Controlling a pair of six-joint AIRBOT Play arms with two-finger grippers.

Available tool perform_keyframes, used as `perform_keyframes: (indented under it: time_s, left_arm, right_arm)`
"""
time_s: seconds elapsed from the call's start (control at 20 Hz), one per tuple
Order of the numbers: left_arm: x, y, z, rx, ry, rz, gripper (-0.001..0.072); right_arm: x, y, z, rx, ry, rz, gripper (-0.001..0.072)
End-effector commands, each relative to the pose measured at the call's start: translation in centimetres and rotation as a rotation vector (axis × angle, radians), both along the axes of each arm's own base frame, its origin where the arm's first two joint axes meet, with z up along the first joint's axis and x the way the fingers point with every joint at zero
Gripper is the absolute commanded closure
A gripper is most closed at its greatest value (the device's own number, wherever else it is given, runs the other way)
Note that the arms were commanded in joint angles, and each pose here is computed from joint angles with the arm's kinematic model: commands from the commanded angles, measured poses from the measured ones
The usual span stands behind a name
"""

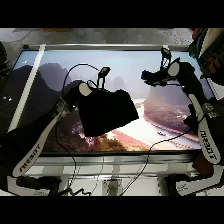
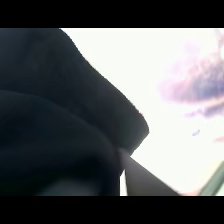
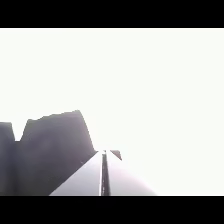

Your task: Fold the clothes and pants, and hang the long-sleeved shirts on hangers.

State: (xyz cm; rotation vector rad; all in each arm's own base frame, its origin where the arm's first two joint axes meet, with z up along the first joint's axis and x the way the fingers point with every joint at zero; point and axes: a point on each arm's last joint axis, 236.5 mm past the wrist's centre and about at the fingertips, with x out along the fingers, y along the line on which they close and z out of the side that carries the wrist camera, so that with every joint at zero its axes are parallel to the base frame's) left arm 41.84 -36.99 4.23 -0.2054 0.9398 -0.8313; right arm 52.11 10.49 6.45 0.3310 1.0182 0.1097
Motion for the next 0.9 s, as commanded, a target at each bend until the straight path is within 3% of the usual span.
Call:
perform_keyframes:
  time_s: [0.0, 0.05, 0.2, 0.3, 0.5, 0.55, 0.6, 0.65, 0.85]
  left_arm:
    - [0.5, -2.5, 0.1, -0.021, -0.08, 0.018, 0.0121]
    - [0.4, -2.6, 0.1, -0.02, -0.08, 0.014, -0.0008]
    - [1.2, -1.4, 1.1, -0.018, -0.108, 0.02, -0.0009]
    - [2.8, 0.8, 2.5, -0.022, -0.136, 0.064, -0.0007]
    - [5.2, 7.4, 4.4, 0.052, -0.178, 0.124, -0.0003]
    - [5.3, 8.8, 4.5, 0.059, -0.159, 0.133, -0.0003]
    - [5.3, 9.9, 4.3, 0.068, -0.135, 0.137, -0.0003]
    - [5.1, 10.9, 3.9, 0.078, -0.105, 0.135, -0.0003]
    - [3.8, 13.3, 2.4, 0.109, -0.005, 0.112, -0.0003]
  right_arm:
    - [-0.1, -4.3, 0.4, -0.063, -0.004, -0.013, 0.0686]
    - [0.0, -4.9, 0.4, -0.077, -0.008, -0.005, 0.0686]
    - [0.1, -5.4, 0.4, -0.128, -0.034, 0.085, 0.0687]
    - [-0.3, -3.1, 0.8, -0.115, -0.074, 0.253, 0.0687]
    - [-5.2, 6.7, 3.6, 0.115, -0.202, 0.787, 0.0685]
    - [-5.3, 7.6, 3.9, 0.125, -0.218, 0.804, 0.0574]
    - [-4.8, 7.9, 3.7, 0.101, -0.229, 0.793, 0.0324]
    - [-4.0, 8.0, 3.1, 0.065, -0.222, 0.753, 0.0183]
    - [-5.7, 9.9, -3.3, -0.121, -0.068, 0.873, 0.0177]
